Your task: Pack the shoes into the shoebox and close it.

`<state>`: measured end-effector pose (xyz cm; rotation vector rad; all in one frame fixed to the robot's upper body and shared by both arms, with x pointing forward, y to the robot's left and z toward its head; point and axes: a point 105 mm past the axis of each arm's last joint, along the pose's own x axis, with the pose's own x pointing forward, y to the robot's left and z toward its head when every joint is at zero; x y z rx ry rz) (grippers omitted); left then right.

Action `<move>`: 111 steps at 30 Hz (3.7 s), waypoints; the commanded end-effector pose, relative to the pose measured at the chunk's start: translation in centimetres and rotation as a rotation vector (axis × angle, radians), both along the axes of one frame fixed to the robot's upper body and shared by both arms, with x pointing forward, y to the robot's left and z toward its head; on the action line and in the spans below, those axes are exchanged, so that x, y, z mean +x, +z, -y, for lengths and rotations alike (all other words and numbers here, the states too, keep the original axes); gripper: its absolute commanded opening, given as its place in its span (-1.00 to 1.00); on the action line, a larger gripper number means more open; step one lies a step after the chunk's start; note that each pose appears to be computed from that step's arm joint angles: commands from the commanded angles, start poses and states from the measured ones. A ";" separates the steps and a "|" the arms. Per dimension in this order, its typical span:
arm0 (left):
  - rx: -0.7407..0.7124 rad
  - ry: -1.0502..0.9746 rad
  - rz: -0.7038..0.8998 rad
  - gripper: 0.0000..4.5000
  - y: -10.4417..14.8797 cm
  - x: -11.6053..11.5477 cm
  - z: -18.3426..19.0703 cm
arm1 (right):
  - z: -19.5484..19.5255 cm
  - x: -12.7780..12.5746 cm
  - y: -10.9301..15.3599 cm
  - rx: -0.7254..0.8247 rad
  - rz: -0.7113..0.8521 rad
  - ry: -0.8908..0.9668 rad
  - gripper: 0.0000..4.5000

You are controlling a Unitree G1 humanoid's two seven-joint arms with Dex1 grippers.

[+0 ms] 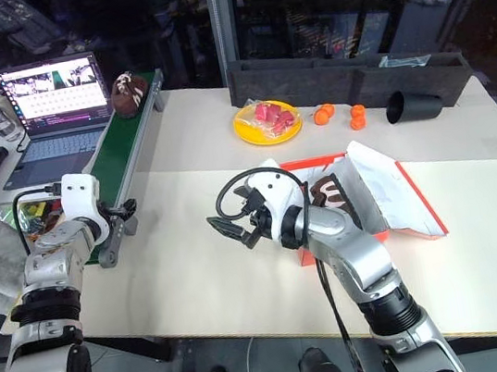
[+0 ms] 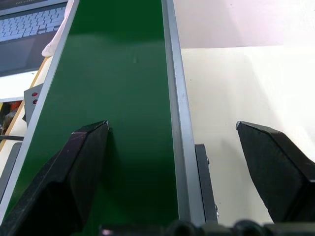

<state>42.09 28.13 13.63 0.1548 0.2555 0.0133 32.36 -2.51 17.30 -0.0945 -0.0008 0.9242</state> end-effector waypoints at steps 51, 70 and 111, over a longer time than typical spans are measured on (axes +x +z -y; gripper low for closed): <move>-0.041 0.106 0.061 0.87 1.7 0.8 -1.5 | 1.6 0.5 2.0 0.089 0.028 -0.125 1.00; -0.627 -0.424 0.392 0.25 10.6 -0.8 10.3 | 3.4 2.8 3.7 0.298 -0.071 -0.265 1.00; -0.584 -0.905 0.114 0.25 6.5 -5.1 22.7 | 3.9 3.3 9.2 0.802 -0.399 -0.249 1.00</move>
